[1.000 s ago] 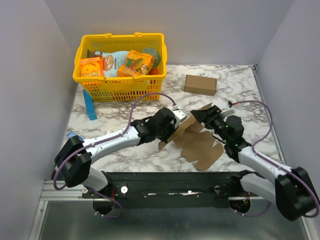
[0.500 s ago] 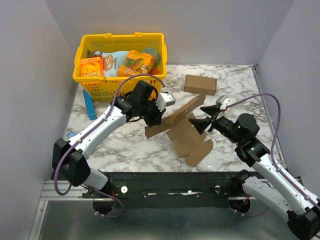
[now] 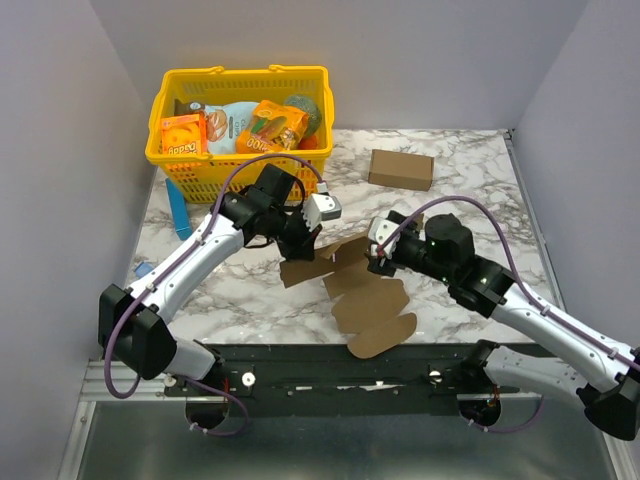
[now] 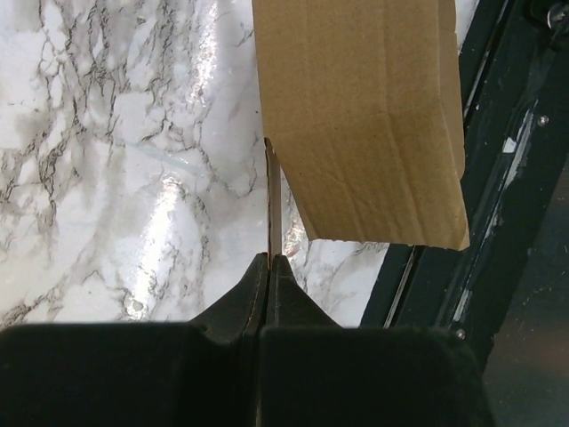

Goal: Fold the paper box

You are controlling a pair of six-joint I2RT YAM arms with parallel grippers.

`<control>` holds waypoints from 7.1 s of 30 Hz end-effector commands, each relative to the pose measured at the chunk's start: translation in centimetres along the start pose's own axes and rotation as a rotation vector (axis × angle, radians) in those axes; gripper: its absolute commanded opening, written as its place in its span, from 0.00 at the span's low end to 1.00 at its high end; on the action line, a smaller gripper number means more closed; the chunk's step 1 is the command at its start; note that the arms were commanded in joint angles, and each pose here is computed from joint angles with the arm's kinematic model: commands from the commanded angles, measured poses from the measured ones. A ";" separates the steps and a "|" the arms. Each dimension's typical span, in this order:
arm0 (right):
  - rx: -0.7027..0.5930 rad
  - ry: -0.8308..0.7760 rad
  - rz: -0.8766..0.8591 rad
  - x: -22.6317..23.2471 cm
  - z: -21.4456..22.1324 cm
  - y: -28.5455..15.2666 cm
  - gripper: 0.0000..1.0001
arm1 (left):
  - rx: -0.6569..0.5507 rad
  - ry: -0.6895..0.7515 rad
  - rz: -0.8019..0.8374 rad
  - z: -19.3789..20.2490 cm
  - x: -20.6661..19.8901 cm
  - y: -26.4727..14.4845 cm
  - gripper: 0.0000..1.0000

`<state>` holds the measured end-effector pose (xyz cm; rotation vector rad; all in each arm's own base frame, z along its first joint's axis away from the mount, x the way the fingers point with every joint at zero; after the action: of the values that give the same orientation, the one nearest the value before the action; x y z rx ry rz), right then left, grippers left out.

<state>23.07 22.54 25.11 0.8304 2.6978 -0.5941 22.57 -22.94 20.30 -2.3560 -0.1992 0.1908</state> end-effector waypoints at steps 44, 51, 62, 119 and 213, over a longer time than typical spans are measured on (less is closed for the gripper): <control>0.350 -0.158 0.326 -2.0 9.0 4.9 0.01 | -0.270 -0.538 -0.808 0.7 9.6 -2.4 0.98; 0.363 -0.158 0.336 -1.9 9.7 5.0 0.01 | -0.457 -0.584 -0.738 0.9 9.2 0.3 0.96; 0.342 -0.144 0.318 -1.5 9.6 5.0 0.01 | -0.468 -0.748 -0.881 3.4 16.2 -0.1 0.97; 0.449 -0.254 0.309 -0.8 13.3 6.0 0.01 | -0.461 -0.461 -0.260 2.0 7.7 16.2 0.92; 0.238 -0.583 0.746 -3.5 11.3 9.6 0.01 | -0.541 -0.453 -0.505 5.3 14.1 13.0 0.95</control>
<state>33.22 23.47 12.69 1.3001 1.6719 -0.8975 36.83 -25.98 7.30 -2.6723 -1.1917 0.4712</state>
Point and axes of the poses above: each gripper's point midway between its finger pads, its own y axis out along the fingers, its own x axis along the line the jaws close on, z = x × y, the point moved 2 cm from there along -y, back along the fingers, and after that the axes turned 10 degrees about y, right-handed, at the moved point
